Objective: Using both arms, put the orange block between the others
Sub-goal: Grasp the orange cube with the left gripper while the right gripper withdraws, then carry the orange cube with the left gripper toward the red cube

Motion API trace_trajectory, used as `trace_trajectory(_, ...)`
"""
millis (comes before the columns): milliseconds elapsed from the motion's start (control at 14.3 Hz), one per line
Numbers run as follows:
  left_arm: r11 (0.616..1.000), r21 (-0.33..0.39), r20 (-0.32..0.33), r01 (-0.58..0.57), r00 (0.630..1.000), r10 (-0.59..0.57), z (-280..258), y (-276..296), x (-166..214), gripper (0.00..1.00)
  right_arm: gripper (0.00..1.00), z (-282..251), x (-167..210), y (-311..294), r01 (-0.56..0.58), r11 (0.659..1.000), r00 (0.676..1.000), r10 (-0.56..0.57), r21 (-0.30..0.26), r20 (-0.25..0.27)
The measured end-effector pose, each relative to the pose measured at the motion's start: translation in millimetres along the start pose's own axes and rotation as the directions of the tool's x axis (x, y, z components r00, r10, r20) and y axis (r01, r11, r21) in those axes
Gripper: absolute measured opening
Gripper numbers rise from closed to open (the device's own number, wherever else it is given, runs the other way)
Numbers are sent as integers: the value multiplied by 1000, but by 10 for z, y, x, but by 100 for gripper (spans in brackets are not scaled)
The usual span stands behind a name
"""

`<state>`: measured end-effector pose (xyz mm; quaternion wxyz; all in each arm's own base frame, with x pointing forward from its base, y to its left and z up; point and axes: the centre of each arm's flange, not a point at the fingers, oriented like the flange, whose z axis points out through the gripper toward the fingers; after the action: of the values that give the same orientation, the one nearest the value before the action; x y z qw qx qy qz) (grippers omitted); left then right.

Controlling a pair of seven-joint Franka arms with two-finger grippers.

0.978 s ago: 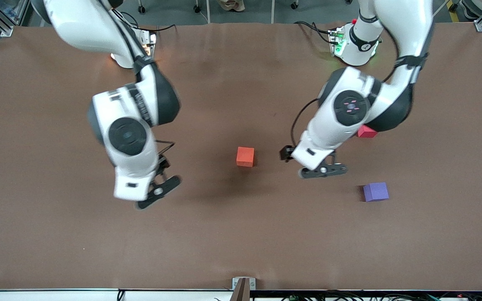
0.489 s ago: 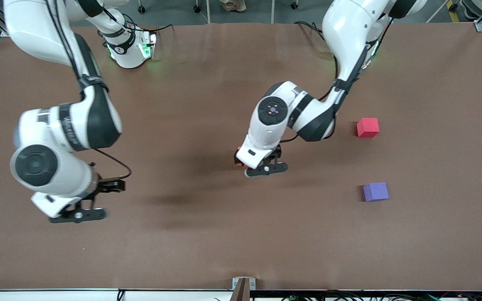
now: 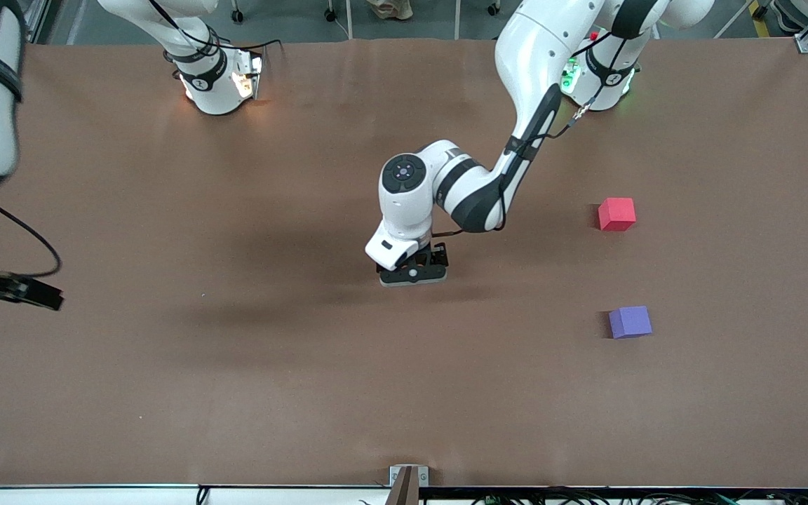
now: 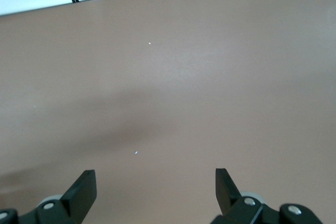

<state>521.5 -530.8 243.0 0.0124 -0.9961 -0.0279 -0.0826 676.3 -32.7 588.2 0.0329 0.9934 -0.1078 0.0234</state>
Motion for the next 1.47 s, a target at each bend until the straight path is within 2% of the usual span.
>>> trace_trajectory(140,1000,6,0,-13,1000,13,38,40,-60,100,100,-199,-193,240,-12,998,1000,12,55,4)
trace_trajectory(279,1000,5,-4,-18,1000,18,34,52,-69,100,100,-333,-404,405,-16,997,1000,16,78,6)
trace_trajectory(559,999,15,-4,-29,1000,29,118,34,-105,100,100,-508,-688,482,32,995,999,-31,100,-12)
trace_trajectory(699,999,15,-2,-34,999,34,194,24,-146,100,100,-523,-697,506,86,992,996,-82,97,-37)
trace_trajectory(978,999,11,1,-52,999,52,298,58,-286,99,100,-546,-736,408,124,988,992,-120,96,-44)
trace_trajectory(1048,998,15,5,-55,998,55,319,60,-316,96,100,-546,-755,381,129,987,991,-125,97,-43)
trace_trajectory(1118,998,18,8,-55,998,55,338,59,-340,87,100,-542,-777,358,133,986,991,-130,96,-40)
trace_trajectory(1258,999,21,10,-40,999,39,355,54,-356,83,100,-537,-817,335,137,986,990,-134,95,-38)
trace_trajectory(1397,999,20,9,-36,999,36,349,50,-352,63,100,-548,-843,343,136,986,990,-133,94,-39)
trace_trajectory(1467,999,21,9,-31,999,31,347,45,-345,63,100,-549,-848,357,134,987,991,-131,94,-38)
